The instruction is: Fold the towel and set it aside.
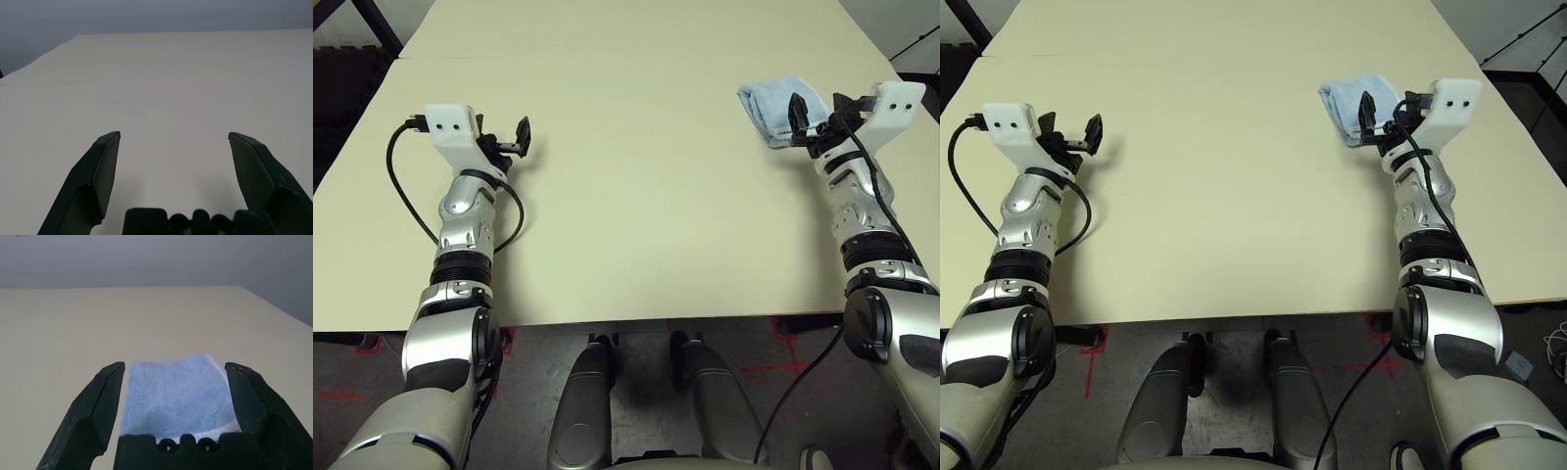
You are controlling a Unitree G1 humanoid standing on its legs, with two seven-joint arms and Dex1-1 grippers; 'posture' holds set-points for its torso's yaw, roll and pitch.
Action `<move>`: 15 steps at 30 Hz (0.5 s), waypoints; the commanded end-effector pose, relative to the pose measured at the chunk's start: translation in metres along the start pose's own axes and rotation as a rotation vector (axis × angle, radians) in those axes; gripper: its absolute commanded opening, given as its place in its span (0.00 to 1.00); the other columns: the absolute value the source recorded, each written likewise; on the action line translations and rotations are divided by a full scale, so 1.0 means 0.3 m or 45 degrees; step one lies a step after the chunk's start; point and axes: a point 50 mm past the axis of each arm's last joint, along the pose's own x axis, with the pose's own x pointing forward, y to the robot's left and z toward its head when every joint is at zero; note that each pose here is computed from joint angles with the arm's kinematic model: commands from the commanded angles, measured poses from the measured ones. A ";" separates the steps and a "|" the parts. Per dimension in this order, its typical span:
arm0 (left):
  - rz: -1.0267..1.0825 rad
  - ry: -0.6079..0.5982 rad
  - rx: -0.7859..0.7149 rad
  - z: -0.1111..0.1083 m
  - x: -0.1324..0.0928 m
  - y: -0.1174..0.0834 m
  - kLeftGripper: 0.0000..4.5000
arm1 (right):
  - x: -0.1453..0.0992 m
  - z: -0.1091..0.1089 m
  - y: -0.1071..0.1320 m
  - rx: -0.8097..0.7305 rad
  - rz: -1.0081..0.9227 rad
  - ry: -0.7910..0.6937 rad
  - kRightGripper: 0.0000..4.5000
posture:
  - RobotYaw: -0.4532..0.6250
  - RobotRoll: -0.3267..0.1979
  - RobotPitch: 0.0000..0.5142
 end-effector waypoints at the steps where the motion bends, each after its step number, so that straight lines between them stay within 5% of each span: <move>1: 0.002 -0.012 -0.006 0.011 0.001 0.008 1.00 | -0.005 0.018 -0.022 -0.021 -0.009 -0.018 0.99 | 0.42 0.62 0.29; 15: -0.011 0.004 -0.018 0.026 0.005 0.035 1.00 | 0.004 0.033 0.024 -0.019 0.049 -0.050 0.99 | 0.44 0.62 0.25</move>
